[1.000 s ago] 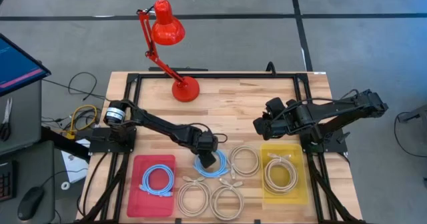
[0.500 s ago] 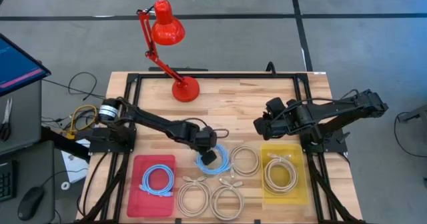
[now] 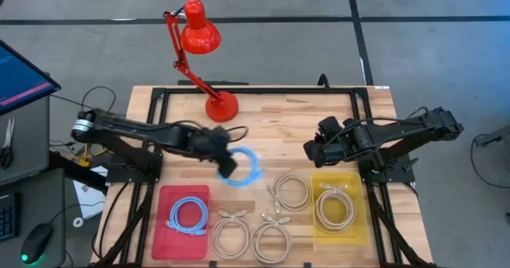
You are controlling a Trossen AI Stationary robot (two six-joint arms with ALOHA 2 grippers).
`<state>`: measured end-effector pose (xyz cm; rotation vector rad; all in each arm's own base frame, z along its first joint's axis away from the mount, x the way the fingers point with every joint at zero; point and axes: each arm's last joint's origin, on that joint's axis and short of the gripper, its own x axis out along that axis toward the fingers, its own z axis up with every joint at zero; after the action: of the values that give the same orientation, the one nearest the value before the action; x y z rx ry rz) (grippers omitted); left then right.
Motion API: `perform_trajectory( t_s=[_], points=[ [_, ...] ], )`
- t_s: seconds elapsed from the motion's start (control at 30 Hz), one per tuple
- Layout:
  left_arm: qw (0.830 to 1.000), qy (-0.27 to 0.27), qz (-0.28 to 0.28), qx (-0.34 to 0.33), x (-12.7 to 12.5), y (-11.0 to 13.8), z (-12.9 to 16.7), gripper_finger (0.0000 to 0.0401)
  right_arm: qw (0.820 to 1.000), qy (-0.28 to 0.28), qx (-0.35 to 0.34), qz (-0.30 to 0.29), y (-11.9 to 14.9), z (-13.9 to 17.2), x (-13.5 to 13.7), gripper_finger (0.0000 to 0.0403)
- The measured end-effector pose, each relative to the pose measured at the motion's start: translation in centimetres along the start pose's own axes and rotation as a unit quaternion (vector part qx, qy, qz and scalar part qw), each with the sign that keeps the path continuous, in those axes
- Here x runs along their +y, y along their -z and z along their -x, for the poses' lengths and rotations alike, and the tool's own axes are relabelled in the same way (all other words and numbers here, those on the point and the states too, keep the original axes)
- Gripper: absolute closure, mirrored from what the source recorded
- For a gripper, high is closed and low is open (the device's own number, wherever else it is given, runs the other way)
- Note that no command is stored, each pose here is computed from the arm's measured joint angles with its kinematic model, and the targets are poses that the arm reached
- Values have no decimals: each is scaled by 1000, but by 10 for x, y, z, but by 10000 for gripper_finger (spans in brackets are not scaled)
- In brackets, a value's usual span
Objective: Pick & Place USB Port
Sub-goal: Put the blue charger cable into the red bin
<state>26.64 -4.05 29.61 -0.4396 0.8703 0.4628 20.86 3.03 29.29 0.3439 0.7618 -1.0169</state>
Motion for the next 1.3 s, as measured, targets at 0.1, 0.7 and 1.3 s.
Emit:
perform_trajectory(
  t_s=[0.1, 0.7, 1.3],
  points=[
    [999, -21, 23, 36, 6, 18, 23, 384, 1000, 3, 0, -3, -1, -1, -1, 295],
    [961, -63, 31, 266, -34, 121, 55, 384, 999, 34, 4, -23, -13, -14, -9, 295],
    [943, -156, -43, 290, -68, 184, 22, 384, 999, 30, 6, -13, -10, -11, -7, 295]
  ],
)
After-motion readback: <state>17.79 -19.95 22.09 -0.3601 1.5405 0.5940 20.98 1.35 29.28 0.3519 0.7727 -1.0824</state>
